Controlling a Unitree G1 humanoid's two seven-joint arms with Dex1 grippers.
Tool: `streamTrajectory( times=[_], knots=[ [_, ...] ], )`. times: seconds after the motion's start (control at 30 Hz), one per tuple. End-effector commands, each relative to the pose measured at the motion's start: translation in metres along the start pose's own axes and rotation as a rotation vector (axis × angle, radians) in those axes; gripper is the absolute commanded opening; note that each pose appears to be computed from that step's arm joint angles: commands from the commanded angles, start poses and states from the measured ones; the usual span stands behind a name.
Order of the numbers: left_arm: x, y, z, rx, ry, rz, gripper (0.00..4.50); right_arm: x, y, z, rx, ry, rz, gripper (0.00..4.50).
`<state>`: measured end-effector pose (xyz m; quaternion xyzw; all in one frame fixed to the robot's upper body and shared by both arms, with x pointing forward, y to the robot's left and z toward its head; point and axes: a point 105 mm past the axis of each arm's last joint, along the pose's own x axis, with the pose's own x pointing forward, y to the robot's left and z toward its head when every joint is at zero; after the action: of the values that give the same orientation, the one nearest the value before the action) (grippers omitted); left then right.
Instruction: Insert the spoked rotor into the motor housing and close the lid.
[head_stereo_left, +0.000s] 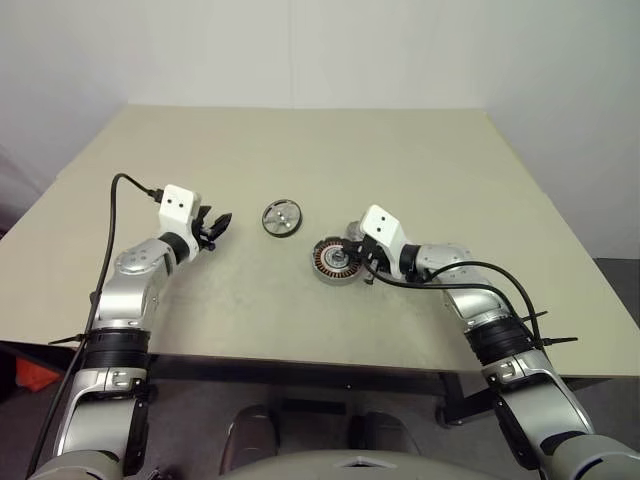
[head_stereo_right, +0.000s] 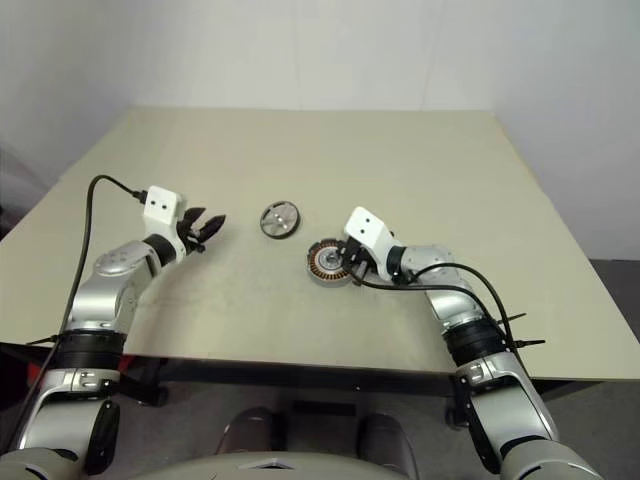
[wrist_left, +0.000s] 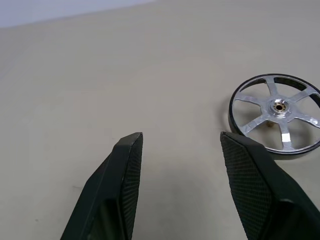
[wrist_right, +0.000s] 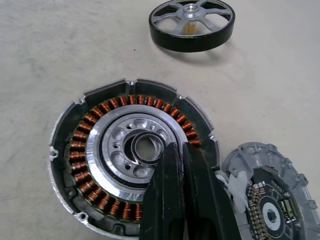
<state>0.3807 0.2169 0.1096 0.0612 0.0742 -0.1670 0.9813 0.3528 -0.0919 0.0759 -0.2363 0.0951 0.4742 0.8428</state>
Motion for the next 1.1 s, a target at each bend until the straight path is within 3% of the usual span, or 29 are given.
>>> streamTrajectory(
  times=[0.03, 0.3, 0.63, 0.73, 0.9, 1.1],
  knots=[
    [-0.003, 0.014, 0.023, 0.034, -0.067, 0.039, 2.61, -0.002, 0.000, 0.019, -0.031, -0.053, 0.003, 0.14],
    [-0.002, 0.012, 0.022, 0.033, -0.066, 0.035, 2.61, -0.002, -0.008, 0.018, -0.041, -0.051, -0.034, 0.14],
    [0.000, 0.005, 0.018, 0.025, -0.062, 0.022, 2.61, -0.004, -0.011, 0.042, -0.073, -0.122, -0.037, 0.14],
    [0.000, 0.005, 0.018, 0.023, -0.063, 0.022, 2.61, -0.003, -0.006, 0.037, -0.058, -0.111, -0.023, 0.14],
    [-0.002, 0.007, 0.018, 0.023, -0.061, 0.030, 2.61, 0.003, 0.003, 0.005, 0.020, -0.030, -0.012, 0.14],
    [-0.003, 0.009, 0.018, 0.020, -0.064, 0.038, 2.61, 0.002, 0.001, 0.009, 0.010, -0.038, -0.019, 0.14]
  ],
)
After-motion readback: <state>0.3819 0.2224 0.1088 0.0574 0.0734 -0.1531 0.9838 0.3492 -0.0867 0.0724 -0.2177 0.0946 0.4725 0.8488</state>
